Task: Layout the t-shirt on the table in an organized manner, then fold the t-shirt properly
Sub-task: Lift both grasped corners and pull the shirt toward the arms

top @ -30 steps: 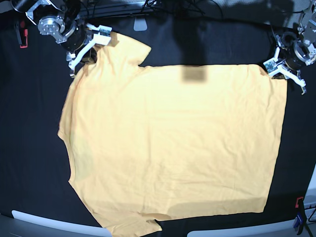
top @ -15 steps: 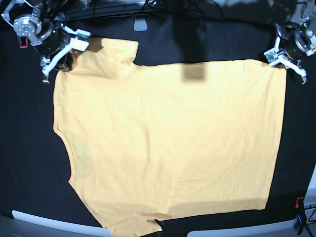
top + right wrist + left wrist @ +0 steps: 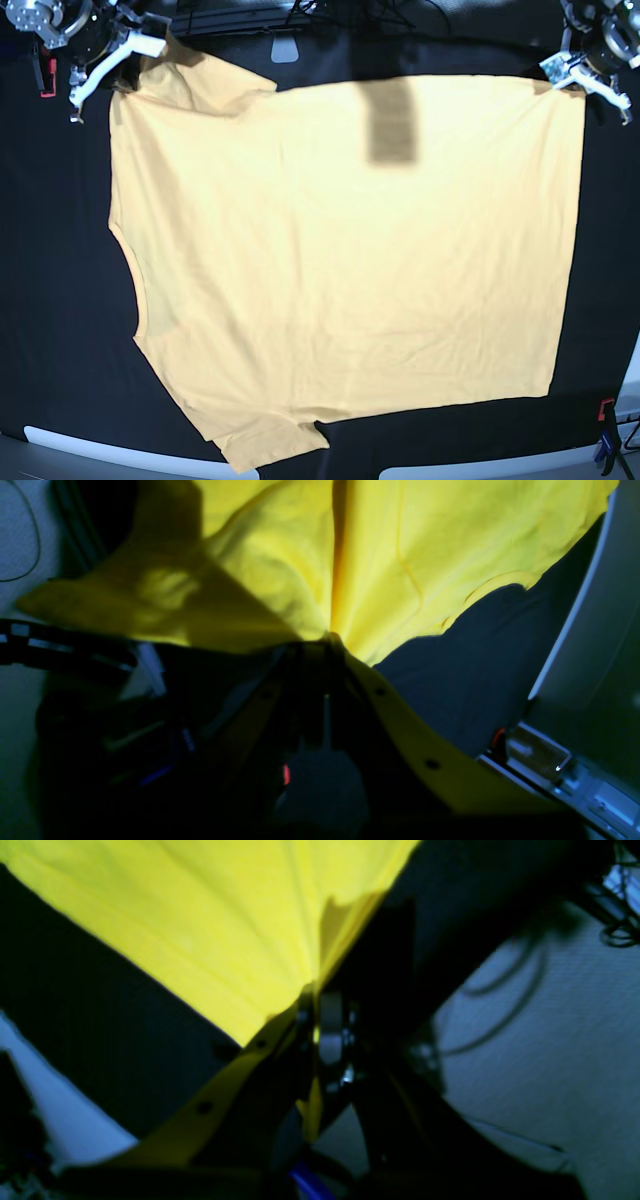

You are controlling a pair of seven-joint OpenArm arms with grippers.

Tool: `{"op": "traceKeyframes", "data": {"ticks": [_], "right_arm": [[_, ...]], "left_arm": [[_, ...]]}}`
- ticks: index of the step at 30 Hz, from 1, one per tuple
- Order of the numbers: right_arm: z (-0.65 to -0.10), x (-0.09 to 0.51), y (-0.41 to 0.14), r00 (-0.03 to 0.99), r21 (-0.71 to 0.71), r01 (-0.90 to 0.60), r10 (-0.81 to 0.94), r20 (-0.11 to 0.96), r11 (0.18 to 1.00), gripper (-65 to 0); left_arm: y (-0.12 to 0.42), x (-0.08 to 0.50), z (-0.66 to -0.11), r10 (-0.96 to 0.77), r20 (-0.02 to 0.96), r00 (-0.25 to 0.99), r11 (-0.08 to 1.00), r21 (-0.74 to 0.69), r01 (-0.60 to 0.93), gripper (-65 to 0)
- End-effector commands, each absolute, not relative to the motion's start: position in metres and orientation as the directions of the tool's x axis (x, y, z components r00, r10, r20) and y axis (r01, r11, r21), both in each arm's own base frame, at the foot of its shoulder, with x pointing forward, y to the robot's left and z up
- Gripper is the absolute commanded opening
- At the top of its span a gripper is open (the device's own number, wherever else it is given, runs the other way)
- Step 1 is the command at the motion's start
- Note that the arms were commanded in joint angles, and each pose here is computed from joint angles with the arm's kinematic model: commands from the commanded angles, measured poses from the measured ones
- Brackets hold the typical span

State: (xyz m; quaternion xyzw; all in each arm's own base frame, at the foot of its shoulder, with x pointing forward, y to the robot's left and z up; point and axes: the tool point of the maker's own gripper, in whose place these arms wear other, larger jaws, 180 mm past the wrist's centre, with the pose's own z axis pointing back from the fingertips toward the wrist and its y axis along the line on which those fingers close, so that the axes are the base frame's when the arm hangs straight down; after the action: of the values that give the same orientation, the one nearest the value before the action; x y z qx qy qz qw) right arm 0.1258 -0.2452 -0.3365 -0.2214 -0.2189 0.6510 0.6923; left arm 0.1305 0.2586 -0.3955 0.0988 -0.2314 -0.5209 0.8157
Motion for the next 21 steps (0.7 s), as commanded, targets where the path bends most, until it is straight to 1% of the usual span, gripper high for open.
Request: {"op": "traceKeyframes", "data": {"ticks": [1, 2, 4, 6, 8, 11, 13, 17, 21], "right_arm": [[-0.327, 0.135, -0.245, 0.054, -0.623, -0.780, 0.998, 0.018, 0.053, -65.0], [-0.324, 0.140, -0.247, 0.073, -0.645, -0.761, 0.997, 0.028, 0.074, -65.0], [-0.315, 0.153, -0.250, 0.128, -0.690, -0.710, 0.989, 0.074, 0.143, -65.0], [-0.313, 0.160, -0.250, 0.177, -0.695, -0.688, 0.977, 0.119, 0.209, -65.0], [-0.311, 0.167, -0.246, 0.213, -0.695, -0.664, 0.961, 0.175, 0.274, -65.0], [-0.307, 0.183, -0.242, 0.253, -0.704, -0.614, 0.934, 0.252, 0.356, -65.0], [-0.302, 0.194, -0.243, 0.267, -0.722, -0.577, 0.924, 0.275, 0.381, -65.0], [-0.295, 0.216, -0.249, 0.272, -0.757, -0.517, 0.915, 0.298, 0.400, -65.0], [-0.292, 0.233, -0.257, 0.283, -0.780, -0.465, 0.905, 0.317, 0.419, -65.0]], "left_arm": [[0.262, 0.140, -0.383, -0.902, 0.277, 0.331, 0.425, 0.437, 0.793, -65.0], [0.263, 0.145, -0.377, -0.897, 0.288, 0.336, 0.437, 0.456, 0.775, -65.0], [0.271, 0.163, -0.361, -0.859, 0.342, 0.380, 0.510, 0.509, 0.694, -65.0], [0.282, 0.179, -0.347, -0.823, 0.386, 0.416, 0.568, 0.555, 0.608, -65.0], [0.288, 0.190, -0.338, -0.799, 0.416, 0.435, 0.601, 0.586, 0.544, -65.0], [0.291, 0.202, -0.332, -0.755, 0.470, 0.457, 0.653, 0.599, 0.463, -65.0], [0.293, 0.209, -0.334, -0.728, 0.497, 0.473, 0.682, 0.595, 0.424, -65.0], [0.305, 0.225, -0.343, -0.680, 0.542, 0.494, 0.726, 0.588, 0.355, -65.0], [0.311, 0.246, -0.338, -0.662, 0.582, 0.472, 0.742, 0.595, 0.307, -65.0]]}}
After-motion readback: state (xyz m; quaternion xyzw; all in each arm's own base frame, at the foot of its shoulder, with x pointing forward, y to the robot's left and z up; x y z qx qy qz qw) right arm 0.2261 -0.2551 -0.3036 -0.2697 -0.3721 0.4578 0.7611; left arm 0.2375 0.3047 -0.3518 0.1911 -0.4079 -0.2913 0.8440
